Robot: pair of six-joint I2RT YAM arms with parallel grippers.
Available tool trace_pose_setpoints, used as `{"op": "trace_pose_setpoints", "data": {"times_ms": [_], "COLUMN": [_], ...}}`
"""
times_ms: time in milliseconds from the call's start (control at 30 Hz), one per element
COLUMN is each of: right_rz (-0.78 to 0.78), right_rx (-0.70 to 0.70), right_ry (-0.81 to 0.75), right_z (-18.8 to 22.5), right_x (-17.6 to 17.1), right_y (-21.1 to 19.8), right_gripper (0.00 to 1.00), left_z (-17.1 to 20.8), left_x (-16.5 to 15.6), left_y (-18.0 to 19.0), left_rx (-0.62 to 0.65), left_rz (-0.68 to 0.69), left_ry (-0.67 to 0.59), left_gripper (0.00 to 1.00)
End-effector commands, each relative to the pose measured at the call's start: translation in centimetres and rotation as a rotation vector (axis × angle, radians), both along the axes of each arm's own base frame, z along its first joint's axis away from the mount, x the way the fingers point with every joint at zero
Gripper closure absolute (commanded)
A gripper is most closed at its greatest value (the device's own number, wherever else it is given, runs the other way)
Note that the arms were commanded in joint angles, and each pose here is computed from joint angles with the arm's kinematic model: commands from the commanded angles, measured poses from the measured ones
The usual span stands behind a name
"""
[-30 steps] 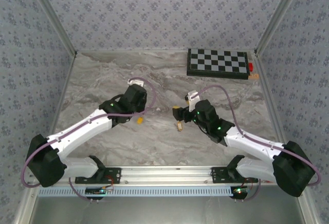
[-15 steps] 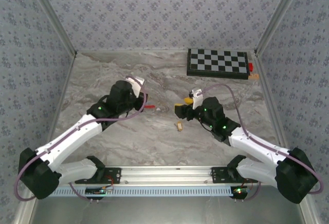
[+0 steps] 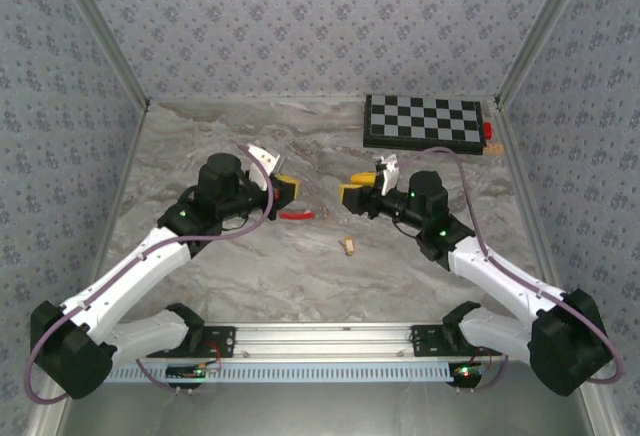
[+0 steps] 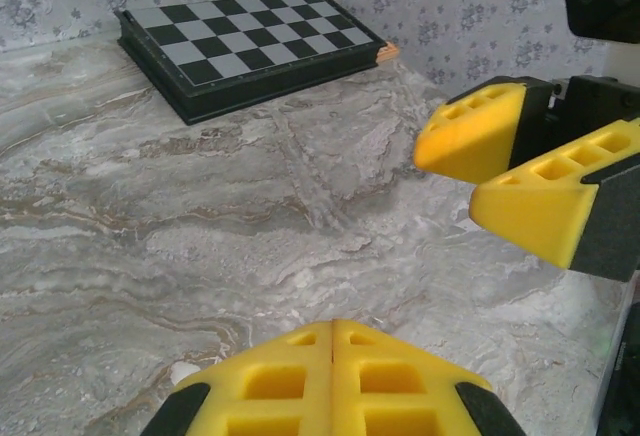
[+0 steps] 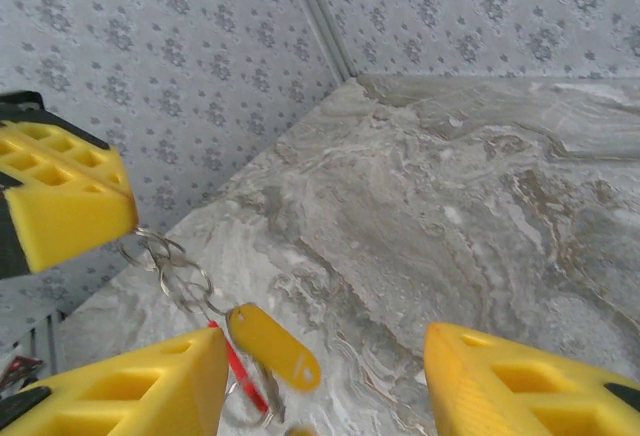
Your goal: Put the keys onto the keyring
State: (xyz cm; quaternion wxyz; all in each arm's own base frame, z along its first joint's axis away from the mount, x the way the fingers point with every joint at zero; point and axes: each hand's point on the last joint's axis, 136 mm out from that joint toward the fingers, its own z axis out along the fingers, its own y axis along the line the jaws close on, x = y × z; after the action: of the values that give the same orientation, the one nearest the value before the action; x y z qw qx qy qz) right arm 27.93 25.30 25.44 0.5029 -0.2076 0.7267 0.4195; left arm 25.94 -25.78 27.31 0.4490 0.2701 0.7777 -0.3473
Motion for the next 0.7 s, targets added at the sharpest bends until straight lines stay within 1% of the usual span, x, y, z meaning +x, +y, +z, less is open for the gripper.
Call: {"op": "trace_pose_setpoints", "data": {"times_ms": [0,67,133,200,300,333,400,433,500,633,667], "right_rz": [0.117,0.171,0.208,0.169,0.108,0.097,0.054,0.029,-0.014,-0.111,-0.139], "right_rx": [0.046,0.032,-0.014,-0.061,-0.067,-0.067,-0.076,-0.084,-0.098,-0.12,-0.126], "right_ry": [-0.042,-0.066,-0.086,-0.054,0.019,0.029,0.047,0.056,0.063,0.088,0.104], "right_z": [2.0,1.7,0.9,-0.3,-1.8,-2.0,-2.6,-2.9,-3.3,-4.3,-4.7], "right_x": [-1.0,-1.7,-2.4,-1.7,-0.4,-0.2,0.2,0.3,0.5,0.5,0.5], "right_y": [1.6,2.4,3.6,3.9,3.3,3.1,2.4,2.0,1.1,-1.1,-1.8], "right_gripper": [0.42,0.42,0.41,0.41,0.4,0.39,0.37,0.36,0.35,0.34,0.33], "left_z": [2.7,2.5,2.2,1.5,0.1,-0.5,-2.1,-3.0,-4.7,-8.2,-9.0], "left_x": [-0.3,-0.3,-0.1,0.3,1.1,1.4,1.9,2.0,1.9,1.2,1.1], "left_y": [-0.6,-0.6,-0.5,-0.2,0.5,0.9,1.7,2.1,2.4,1.9,1.8], "left_rx": [-0.047,-0.045,-0.039,-0.021,0.016,0.029,0.066,0.083,0.109,0.157,0.177], "left_rz": [-0.048,-0.048,-0.037,-0.009,0.052,0.082,0.139,0.16,0.18,0.154,0.155], "left_ry": [-0.062,-0.056,-0.049,-0.037,-0.015,-0.004,0.028,0.05,0.102,0.21,0.232], "left_gripper": [1.0,1.0,1.0,1.0,1.0,0.94,0.88,0.82,0.79,0.73,0.7]}}
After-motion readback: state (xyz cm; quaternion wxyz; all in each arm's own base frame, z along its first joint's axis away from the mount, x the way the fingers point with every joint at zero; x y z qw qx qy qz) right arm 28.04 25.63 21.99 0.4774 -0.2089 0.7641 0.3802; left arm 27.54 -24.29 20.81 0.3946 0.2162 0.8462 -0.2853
